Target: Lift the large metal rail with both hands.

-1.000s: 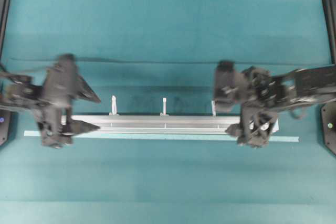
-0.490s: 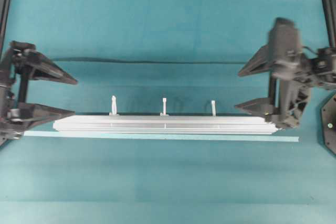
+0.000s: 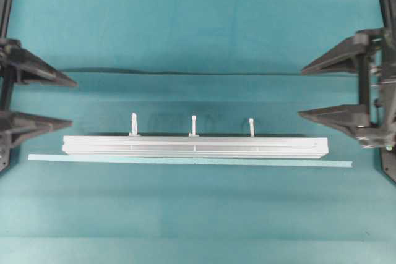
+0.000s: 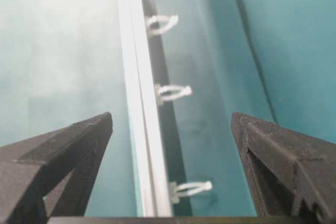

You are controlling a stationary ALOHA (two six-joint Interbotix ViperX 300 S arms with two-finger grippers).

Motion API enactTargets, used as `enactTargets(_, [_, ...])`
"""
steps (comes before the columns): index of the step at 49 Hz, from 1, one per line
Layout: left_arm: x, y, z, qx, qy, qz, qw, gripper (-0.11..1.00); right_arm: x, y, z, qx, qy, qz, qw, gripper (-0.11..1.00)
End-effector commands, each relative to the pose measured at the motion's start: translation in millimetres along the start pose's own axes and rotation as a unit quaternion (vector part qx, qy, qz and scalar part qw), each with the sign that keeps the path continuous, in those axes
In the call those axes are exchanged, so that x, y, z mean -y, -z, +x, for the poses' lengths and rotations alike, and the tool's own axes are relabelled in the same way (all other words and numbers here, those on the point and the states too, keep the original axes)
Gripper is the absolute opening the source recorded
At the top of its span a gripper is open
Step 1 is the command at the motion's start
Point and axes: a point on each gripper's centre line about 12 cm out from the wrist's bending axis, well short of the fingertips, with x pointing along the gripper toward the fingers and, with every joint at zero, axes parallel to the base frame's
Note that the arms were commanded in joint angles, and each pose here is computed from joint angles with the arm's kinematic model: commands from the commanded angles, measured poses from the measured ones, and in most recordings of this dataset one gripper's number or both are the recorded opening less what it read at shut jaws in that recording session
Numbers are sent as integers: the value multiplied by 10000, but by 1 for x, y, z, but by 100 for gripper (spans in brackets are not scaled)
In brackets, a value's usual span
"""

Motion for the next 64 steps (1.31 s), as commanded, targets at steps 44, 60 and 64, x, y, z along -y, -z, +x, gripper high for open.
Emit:
enactTargets(44, [0,-47,-30,1345,-2,17,9909,86,5,-6,-53,962,51,44,9953,95])
enactTargets(60, [-2,-46,-29,1342,-41,16,9909,86,6,-4,-52,940,62,39,9955,95])
enactTargets(64, [-2,-46,-29,1341,-33,16,9910,86,6,-4,-52,942,76,44,9955,95])
